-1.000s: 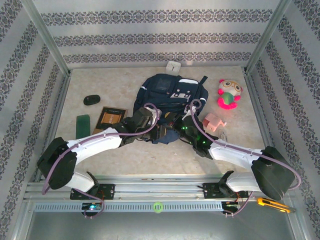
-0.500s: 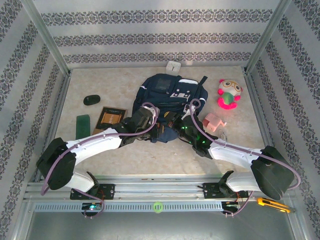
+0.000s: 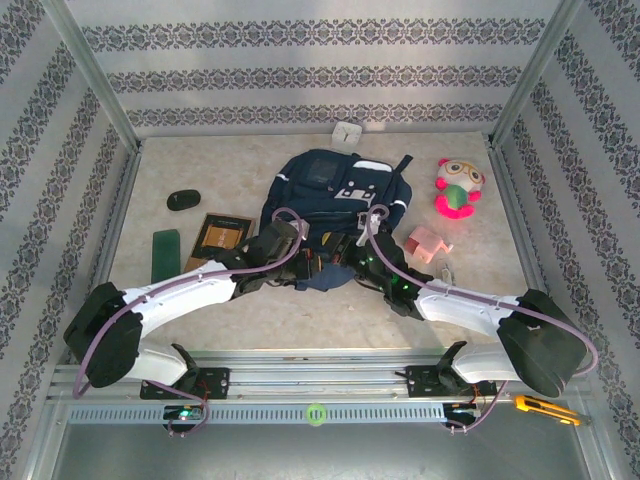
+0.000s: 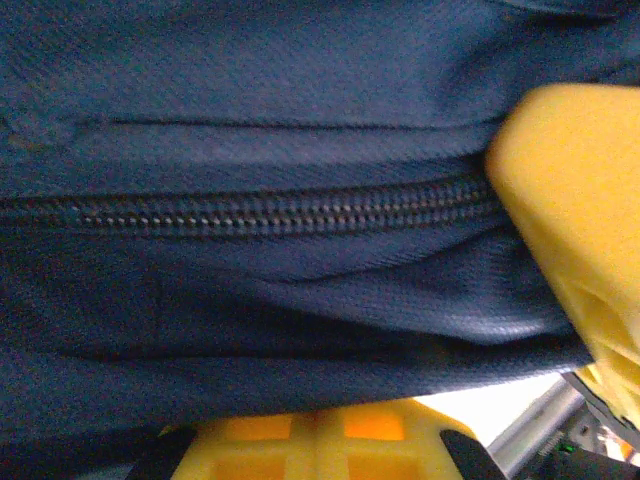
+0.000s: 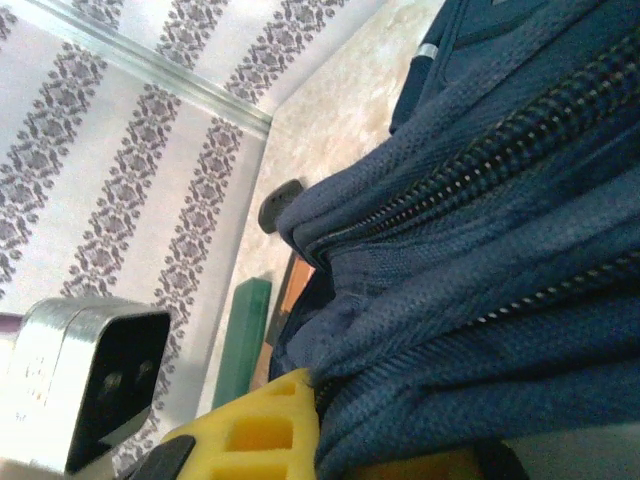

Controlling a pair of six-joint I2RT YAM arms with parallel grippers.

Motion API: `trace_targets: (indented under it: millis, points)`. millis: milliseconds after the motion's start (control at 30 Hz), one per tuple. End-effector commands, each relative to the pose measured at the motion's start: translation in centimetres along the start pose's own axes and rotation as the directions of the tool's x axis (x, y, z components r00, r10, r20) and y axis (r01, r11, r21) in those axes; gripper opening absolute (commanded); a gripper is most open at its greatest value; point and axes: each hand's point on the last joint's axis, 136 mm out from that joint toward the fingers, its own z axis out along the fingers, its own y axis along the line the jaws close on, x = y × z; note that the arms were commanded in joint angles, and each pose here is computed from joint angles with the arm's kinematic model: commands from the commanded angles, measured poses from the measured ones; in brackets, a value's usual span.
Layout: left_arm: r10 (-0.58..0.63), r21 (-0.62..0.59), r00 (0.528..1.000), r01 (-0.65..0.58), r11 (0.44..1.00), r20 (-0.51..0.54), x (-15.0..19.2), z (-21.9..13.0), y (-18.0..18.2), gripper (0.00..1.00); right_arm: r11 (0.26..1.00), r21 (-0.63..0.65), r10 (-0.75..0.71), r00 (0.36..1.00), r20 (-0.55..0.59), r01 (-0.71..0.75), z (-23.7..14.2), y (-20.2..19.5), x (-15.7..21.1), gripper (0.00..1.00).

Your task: Pack books, pencil case, and school supplies into a backpack

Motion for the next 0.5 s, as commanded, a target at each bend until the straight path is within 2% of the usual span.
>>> trace_targets:
  millis: [0, 267, 367, 467]
  points:
    - [-0.088, 0.096, 0.996, 0.088, 0.992, 0.003, -1.1, -0.5, -0.6, 0.0, 0.986, -0.144, -0.091, 0.994, -0.057, 0.082, -0.6, 2.8, 1.4, 0.0]
    - [-0.114, 0.184, 0.982, 0.141, 0.973, -0.149, 0.2, -0.9, -1.0, 0.0, 0.981, -0.156, -0.138, 0.984, -0.115, 0.119, -0.5, 1.6, 2.0, 0.0]
    - [-0.105, 0.162, 0.982, 0.13, 0.978, -0.156, 0.4, -1.0, -0.2, 0.0, 0.983, -0.148, -0.126, 0.986, -0.114, 0.108, -0.6, 1.3, 1.7, 0.0]
    - [-0.02, 0.079, 0.983, 0.035, 0.996, -0.182, 0.9, -1.4, 1.1, 0.0, 0.992, -0.105, -0.072, 0.994, -0.086, 0.063, -1.0, -0.1, 0.9, 0.0]
